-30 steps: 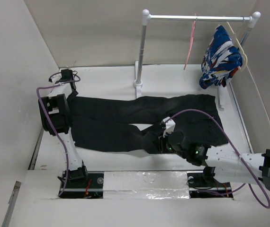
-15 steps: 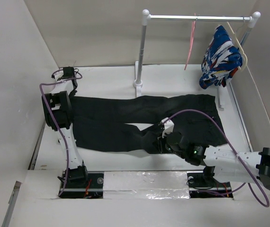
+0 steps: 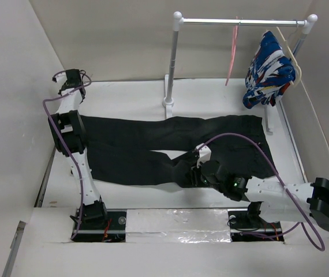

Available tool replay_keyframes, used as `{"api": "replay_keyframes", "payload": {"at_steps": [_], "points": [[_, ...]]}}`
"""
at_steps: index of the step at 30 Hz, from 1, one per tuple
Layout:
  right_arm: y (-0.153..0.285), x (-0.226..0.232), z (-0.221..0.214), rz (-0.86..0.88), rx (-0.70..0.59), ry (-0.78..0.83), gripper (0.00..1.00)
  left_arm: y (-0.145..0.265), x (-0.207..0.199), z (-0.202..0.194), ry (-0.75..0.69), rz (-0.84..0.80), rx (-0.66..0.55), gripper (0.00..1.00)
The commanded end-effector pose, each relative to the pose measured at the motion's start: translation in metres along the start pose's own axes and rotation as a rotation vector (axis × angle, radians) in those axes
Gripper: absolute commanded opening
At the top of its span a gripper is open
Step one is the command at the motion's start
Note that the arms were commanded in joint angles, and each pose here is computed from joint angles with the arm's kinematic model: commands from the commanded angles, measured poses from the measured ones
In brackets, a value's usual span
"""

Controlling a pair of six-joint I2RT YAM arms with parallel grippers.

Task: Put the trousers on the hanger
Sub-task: Flatten out the trousers at the center of the board.

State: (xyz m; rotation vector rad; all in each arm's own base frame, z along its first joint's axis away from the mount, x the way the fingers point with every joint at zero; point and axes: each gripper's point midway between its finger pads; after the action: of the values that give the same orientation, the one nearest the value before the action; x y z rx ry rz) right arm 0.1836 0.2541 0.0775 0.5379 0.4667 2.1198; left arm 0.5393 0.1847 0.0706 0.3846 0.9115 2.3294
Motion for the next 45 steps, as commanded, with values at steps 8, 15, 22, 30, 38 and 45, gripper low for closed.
{"api": "replay_keyframes", "payload": {"at_steps": [8, 15, 22, 30, 38, 45], "points": [[0.001, 0.010, 0.041, 0.008, -0.128, -0.023, 0.45, 0.019, -0.007, 0.007, -0.030, -0.131, 0.007, 0.56], [0.005, 0.006, 0.033, 0.006, -0.113, -0.029, 0.45, 0.002, 0.014, -0.026, -0.071, -0.028, 0.124, 0.58], [0.014, 0.007, 0.038, 0.034, -0.146, -0.045, 0.45, -0.020, 0.014, -0.091, -0.130, -0.039, 0.300, 0.30], [0.015, 0.008, 0.043, 0.038, -0.166, -0.050, 0.45, -0.011, 0.006, -0.050, -0.053, -0.076, 0.199, 0.00], [0.008, 0.003, 0.036, -0.003, -0.136, -0.040, 0.45, 0.009, -0.002, 0.027, 0.036, -0.070, 0.015, 0.00], [0.001, -0.001, 0.034, -0.041, -0.123, -0.034, 0.45, 0.015, -0.001, 0.065, 0.048, -0.068, -0.087, 0.04]]}}
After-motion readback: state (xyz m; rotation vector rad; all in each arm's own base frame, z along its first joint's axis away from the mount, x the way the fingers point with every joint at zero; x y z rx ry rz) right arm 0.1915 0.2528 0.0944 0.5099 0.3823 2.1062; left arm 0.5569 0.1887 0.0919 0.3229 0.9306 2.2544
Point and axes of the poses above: each gripper's point midway between its finger pads, its own y axis back along the fingers, its own x axis along the line the jaws close on, z = x × y
